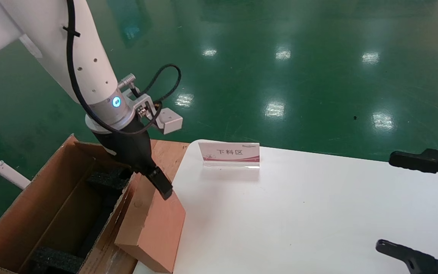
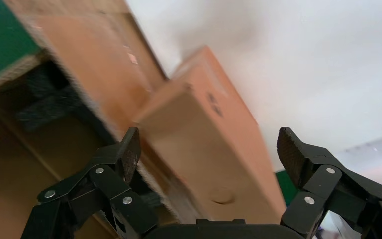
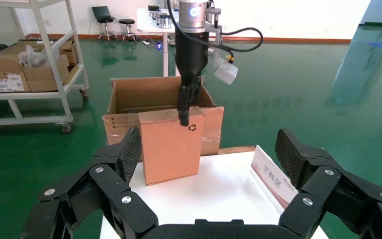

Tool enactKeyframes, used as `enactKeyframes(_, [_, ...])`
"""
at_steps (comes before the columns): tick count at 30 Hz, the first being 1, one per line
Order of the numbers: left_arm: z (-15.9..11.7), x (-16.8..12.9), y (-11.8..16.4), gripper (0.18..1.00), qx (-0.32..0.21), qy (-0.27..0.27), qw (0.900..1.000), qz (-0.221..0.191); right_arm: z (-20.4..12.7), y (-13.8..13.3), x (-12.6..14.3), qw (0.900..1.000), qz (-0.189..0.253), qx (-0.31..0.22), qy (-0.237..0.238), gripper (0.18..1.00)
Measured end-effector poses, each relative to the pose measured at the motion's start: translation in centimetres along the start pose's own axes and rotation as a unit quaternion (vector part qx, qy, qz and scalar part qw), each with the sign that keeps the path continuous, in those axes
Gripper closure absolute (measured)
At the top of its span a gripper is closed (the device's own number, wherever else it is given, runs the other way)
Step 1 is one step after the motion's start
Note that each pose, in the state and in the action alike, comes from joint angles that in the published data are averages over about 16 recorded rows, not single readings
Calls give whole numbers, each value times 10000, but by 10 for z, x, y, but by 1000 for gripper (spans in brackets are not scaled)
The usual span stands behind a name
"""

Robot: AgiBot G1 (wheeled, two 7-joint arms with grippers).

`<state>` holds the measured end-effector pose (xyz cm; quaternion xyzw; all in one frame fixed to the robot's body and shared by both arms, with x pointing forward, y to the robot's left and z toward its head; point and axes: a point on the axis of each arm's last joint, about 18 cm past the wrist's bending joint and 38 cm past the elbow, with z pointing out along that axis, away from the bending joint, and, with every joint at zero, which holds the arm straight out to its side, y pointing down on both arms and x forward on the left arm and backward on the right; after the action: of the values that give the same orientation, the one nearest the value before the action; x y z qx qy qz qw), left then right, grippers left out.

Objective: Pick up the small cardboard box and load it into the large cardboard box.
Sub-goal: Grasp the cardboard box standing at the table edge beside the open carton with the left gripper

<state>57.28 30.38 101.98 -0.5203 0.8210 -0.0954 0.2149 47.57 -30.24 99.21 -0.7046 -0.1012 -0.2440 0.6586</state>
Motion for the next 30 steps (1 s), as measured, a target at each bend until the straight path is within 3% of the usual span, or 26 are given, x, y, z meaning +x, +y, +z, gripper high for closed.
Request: enactKeyframes(30, [-1,6,0,184,-238,-191,9991,-299,0,0,0,10000,0,0,0,178])
